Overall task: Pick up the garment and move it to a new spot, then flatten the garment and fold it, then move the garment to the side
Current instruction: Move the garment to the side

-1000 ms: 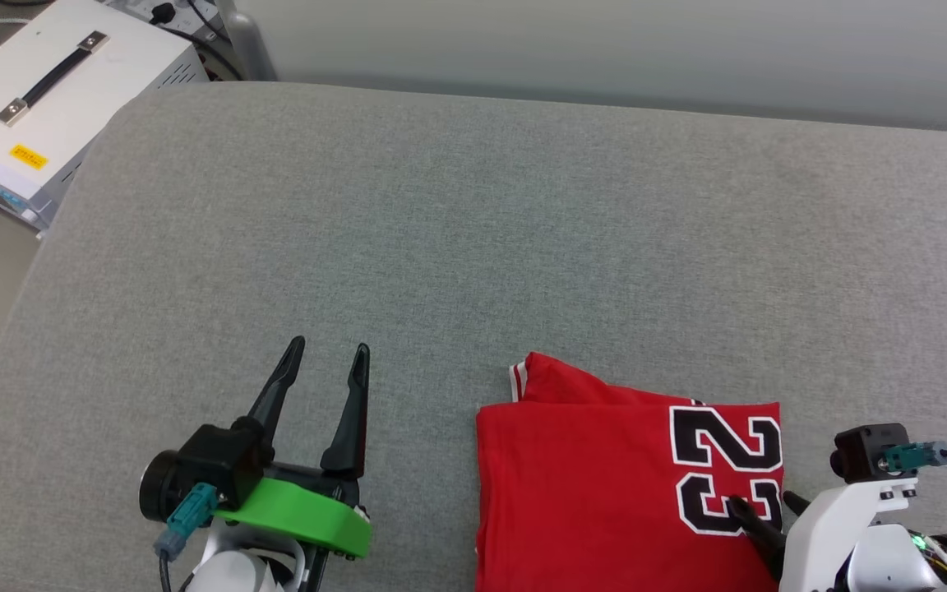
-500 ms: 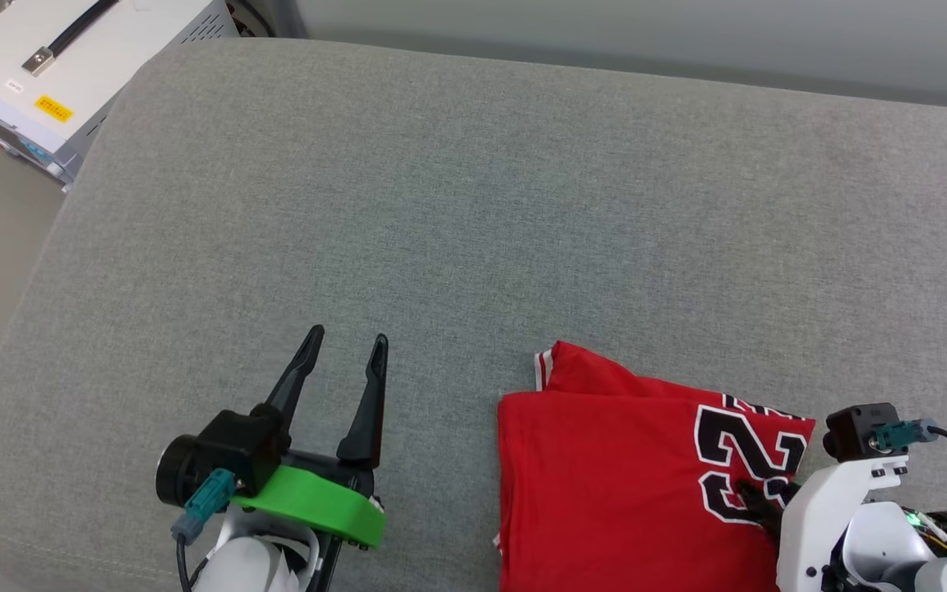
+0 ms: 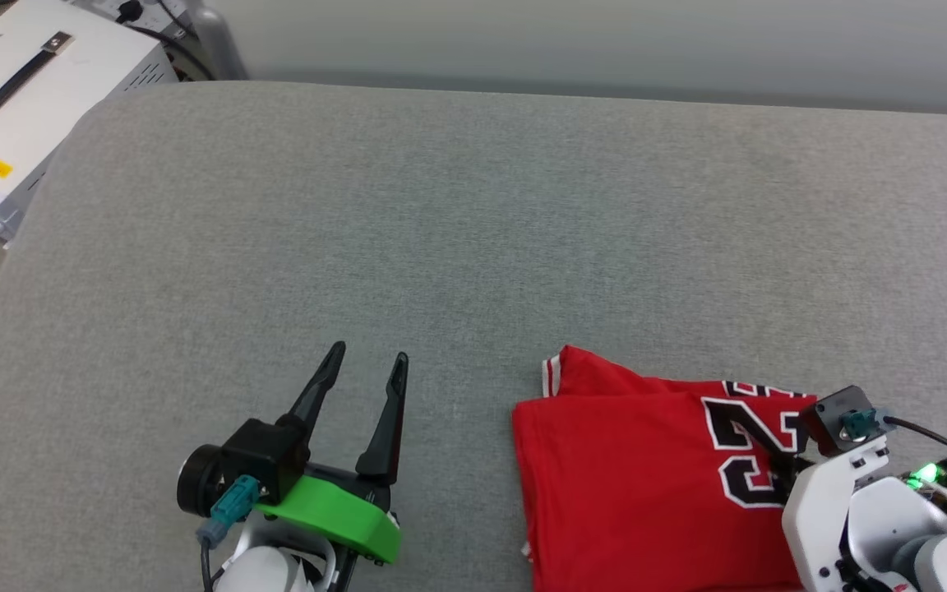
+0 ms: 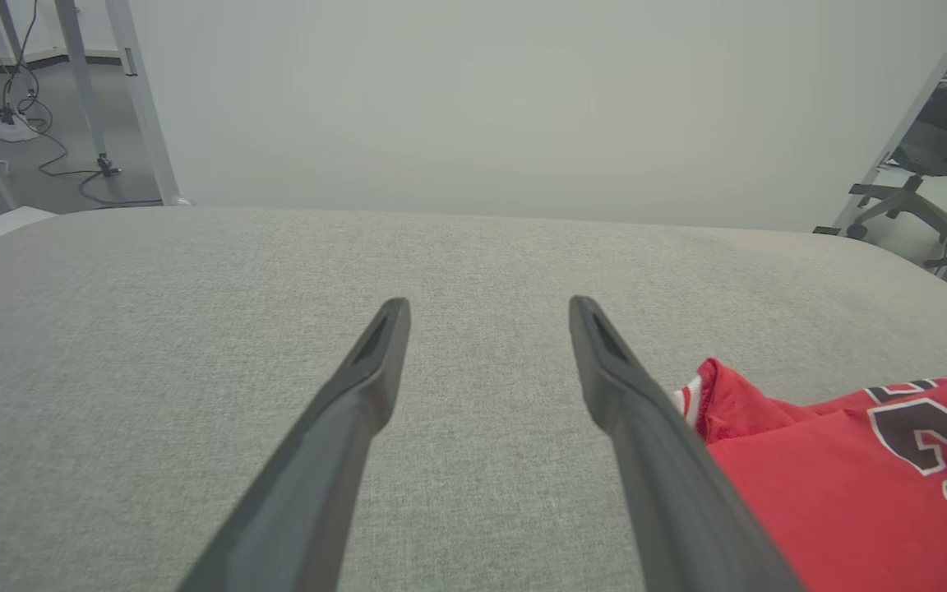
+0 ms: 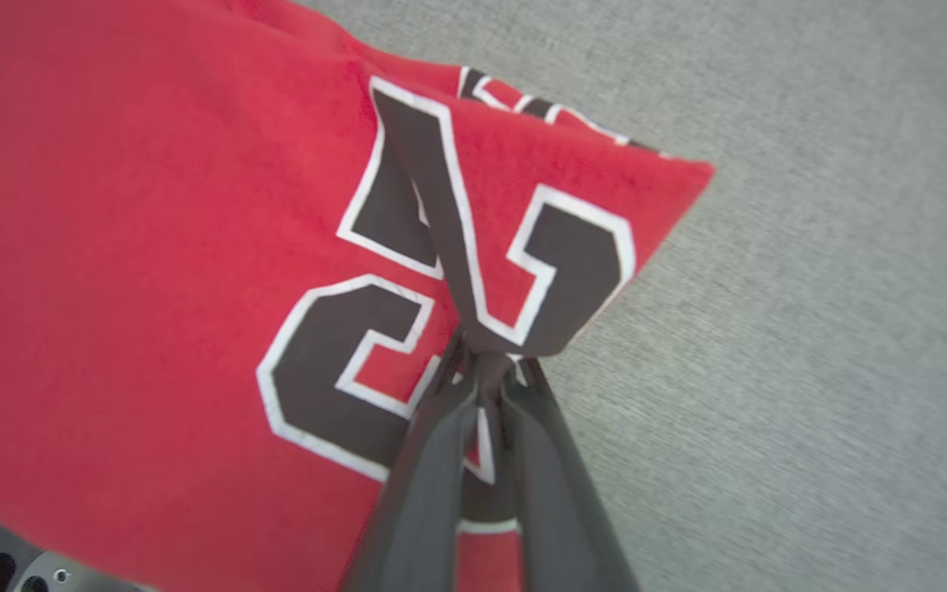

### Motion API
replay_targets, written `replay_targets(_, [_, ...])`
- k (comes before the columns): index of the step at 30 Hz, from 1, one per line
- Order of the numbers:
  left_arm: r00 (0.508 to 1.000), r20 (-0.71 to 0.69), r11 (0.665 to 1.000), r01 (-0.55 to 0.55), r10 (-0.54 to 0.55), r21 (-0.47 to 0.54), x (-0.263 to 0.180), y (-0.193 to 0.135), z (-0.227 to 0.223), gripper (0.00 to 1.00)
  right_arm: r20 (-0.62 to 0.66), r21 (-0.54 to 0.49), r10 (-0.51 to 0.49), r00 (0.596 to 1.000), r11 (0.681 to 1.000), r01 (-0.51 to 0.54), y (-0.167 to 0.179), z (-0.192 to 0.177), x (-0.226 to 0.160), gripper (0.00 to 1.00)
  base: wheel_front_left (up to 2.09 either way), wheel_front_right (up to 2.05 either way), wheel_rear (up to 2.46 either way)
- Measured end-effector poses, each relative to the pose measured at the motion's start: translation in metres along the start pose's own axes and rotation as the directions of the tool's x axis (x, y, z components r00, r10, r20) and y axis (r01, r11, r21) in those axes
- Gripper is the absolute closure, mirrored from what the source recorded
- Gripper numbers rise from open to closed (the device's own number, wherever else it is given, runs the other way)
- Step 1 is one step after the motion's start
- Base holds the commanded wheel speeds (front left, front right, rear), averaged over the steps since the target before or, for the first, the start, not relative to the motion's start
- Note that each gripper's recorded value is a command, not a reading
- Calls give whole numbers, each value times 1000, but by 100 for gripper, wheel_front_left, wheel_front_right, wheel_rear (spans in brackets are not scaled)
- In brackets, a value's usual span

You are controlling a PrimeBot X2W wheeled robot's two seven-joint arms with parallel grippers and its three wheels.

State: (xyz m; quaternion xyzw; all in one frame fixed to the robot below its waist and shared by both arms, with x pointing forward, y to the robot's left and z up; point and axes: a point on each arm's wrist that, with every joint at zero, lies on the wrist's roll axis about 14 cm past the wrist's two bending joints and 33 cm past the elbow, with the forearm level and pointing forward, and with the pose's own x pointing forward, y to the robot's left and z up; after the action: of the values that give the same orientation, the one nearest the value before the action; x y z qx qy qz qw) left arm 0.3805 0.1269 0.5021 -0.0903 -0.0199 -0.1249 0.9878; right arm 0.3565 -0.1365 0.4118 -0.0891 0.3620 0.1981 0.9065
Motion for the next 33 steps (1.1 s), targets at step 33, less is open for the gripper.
replay_targets(33, [828, 126, 829, 556, -547, -60, 122, -132, -35, 0, -130, -189, -762, 634, 647, 739, -343, -72, -135, 100, 0, 0, 0])
